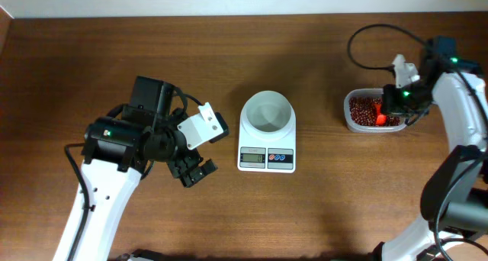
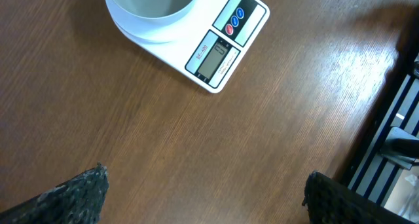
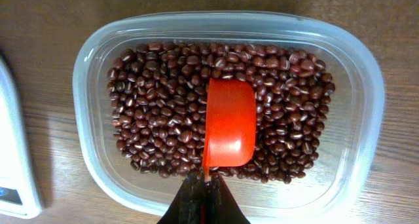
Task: Scoop and weigh 50g on scale
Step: 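Lift the filled scoop and carry it over the white bowl, then tilt the scoop to pour beans into the bowl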
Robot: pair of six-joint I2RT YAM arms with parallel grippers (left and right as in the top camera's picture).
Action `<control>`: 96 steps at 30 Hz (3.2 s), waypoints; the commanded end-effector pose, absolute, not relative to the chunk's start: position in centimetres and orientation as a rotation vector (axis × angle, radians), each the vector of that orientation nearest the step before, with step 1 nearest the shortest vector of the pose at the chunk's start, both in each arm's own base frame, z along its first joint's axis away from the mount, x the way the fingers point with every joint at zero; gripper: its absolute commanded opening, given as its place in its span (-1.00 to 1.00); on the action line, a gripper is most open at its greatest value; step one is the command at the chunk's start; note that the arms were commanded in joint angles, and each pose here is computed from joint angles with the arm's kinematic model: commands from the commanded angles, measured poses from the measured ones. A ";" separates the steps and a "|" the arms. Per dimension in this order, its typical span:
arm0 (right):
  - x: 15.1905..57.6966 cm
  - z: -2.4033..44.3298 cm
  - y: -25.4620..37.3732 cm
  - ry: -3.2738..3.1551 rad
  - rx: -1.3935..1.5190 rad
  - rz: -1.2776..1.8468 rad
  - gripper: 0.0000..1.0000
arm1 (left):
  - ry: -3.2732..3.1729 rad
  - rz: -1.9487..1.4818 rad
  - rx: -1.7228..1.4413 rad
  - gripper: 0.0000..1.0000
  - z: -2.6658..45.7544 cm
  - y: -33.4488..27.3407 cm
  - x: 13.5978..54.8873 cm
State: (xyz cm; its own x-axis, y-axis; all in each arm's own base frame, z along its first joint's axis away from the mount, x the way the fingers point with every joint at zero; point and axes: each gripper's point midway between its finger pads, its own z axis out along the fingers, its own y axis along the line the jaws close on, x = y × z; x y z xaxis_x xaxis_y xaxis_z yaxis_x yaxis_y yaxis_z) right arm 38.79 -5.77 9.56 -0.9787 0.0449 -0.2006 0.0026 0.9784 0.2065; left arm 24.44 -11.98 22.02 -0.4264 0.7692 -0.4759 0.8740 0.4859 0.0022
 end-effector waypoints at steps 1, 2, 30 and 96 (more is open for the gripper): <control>38.6 9.9 -5.9 2.869 0.132 0.538 -0.92 | 2.285 -0.346 1.362 0.98 22.9 -12.1 24.5; 38.3 9.9 -6.5 2.869 0.163 0.546 -0.92 | 2.285 -0.346 1.362 0.98 22.9 -12.1 24.5; 38.0 15.6 -7.2 2.470 0.393 1.192 -0.92 | 2.285 -0.346 1.362 0.98 22.9 -12.1 24.5; 38.6 16.1 17.9 2.514 -0.722 0.963 -0.92 | 2.285 -0.346 1.361 0.98 22.9 -12.1 24.5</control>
